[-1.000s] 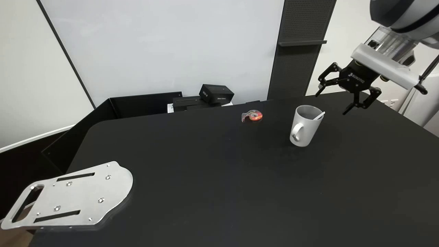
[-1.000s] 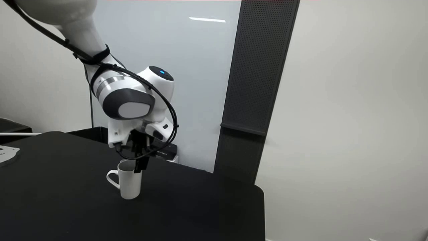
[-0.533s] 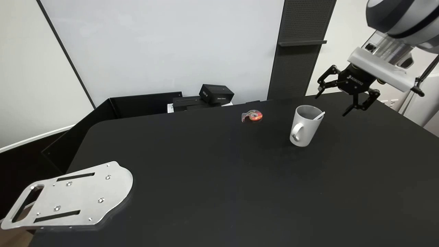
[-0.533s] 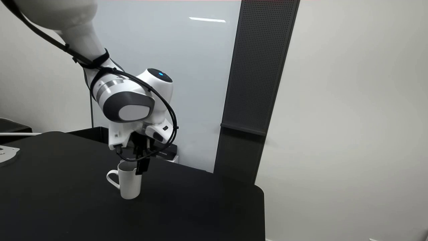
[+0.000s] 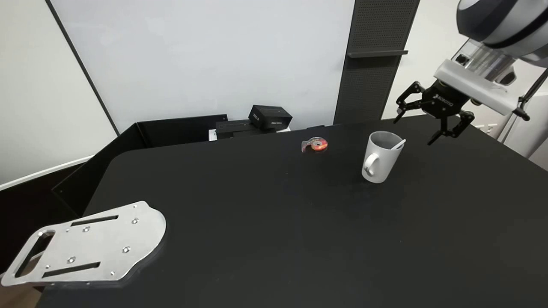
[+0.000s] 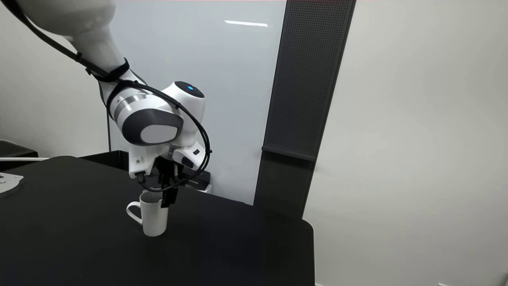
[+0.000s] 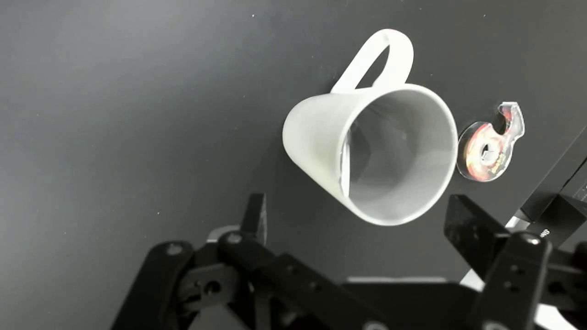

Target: Remove the spoon from the mug and put it on the table

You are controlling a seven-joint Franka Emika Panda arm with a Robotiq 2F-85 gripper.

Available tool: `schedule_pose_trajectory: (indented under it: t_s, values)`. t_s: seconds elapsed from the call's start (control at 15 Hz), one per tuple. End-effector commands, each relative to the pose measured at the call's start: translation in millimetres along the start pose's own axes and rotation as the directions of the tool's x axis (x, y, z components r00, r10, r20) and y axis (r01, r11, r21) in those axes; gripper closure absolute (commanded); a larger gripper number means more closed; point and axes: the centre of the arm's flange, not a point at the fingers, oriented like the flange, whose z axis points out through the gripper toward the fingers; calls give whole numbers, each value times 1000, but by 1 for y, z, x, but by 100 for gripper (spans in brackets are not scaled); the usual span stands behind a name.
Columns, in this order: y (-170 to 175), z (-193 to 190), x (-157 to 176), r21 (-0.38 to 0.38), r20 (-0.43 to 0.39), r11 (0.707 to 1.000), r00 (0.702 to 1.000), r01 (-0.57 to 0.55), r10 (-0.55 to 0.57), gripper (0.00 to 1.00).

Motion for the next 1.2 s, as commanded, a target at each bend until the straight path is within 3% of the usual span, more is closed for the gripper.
schedule_pose_trajectory:
  t_s: [0.0,1.13]
  values:
    - [0,-1,0,18,-12,1000,1000,-3,4,0]
    - [-4,16,-2,40,-34,998,998,55,-54,0]
